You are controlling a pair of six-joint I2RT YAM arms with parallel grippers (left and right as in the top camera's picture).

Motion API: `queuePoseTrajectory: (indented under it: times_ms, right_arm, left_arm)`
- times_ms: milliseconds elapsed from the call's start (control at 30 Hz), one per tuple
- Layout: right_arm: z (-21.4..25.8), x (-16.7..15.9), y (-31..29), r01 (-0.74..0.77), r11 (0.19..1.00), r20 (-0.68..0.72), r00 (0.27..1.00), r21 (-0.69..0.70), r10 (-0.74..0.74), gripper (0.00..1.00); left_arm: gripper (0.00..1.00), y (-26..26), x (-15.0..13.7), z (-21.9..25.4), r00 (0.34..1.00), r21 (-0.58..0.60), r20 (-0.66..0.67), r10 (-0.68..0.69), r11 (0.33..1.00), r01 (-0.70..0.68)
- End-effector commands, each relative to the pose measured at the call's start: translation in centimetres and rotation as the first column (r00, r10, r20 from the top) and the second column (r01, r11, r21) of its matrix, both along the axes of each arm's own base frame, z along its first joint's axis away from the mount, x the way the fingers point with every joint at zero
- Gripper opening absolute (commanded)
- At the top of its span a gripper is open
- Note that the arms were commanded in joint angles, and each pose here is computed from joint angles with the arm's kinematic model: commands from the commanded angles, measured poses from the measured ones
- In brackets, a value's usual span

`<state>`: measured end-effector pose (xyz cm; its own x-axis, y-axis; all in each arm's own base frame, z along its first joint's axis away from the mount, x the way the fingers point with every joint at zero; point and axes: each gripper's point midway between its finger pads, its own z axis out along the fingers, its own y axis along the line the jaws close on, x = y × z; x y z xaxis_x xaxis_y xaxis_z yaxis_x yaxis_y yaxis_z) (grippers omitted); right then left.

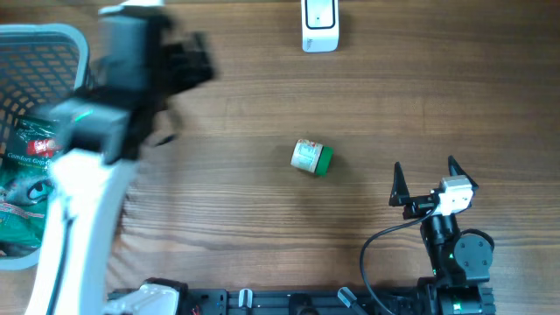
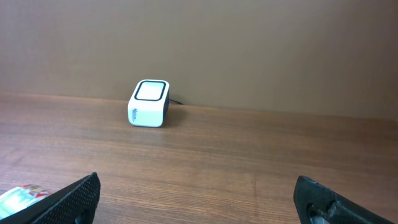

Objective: Scan the item barcode
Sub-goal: 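Lift the jar out and set it on the table center, then reach the left gripper into the basket and grasp the red sauce bottle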

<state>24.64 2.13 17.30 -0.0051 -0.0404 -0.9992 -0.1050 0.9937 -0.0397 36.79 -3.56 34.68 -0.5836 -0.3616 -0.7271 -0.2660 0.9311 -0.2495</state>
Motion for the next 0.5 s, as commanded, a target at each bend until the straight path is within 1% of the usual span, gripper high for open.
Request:
queuePoseTrajectory:
  times_ms: [0, 100, 200, 300, 367, 467]
  right_arm:
    - [0.1, 0.0, 0.1, -0.003, 1.000, 0.007, 1.000, -0.012, 0.003, 1.00]
    - [0.1, 0.0, 0.1, -0.003, 1.000, 0.007, 1.000, -0.012, 0.003, 1.00]
    - [0.1, 0.0, 0.1, -0.003, 1.000, 0.007, 1.000, -0.012, 0.003, 1.00]
    - [0.1, 0.0, 0.1, -0.003, 1.000, 0.007, 1.000, -0.012, 0.003, 1.00]
    - [0.1, 0.0, 0.1, -0.003, 1.000, 0.007, 1.000, -0.012, 0.003, 1.00]
    - [0.1, 0.0, 0.1, -0.003, 1.000, 0.007, 1.000, -0.012, 0.003, 1.00]
  left_arm:
    - [1.00, 7.1, -3.5, 2.9, 0.972, -0.058, 0.058, 0.227, 0.973, -0.224]
    - [1.00, 11.2, -5.3, 2.3, 0.936, -0.070, 0.021, 0.351, 0.935, -0.349]
    - [1.00, 14.2, -6.5, 1.6, 0.883, -0.102, -0.015, 0.470, 0.877, -0.469]
    - [1.00, 16.3, -7.2, 1.4, 0.846, -0.117, -0.024, 0.533, 0.839, -0.532]
    - [1.00, 17.9, -7.9, 0.8, 0.799, -0.143, -0.051, 0.599, 0.788, -0.599]
    - [1.00, 19.6, -8.6, -0.7, 0.747, -0.146, -0.112, 0.656, 0.733, -0.665]
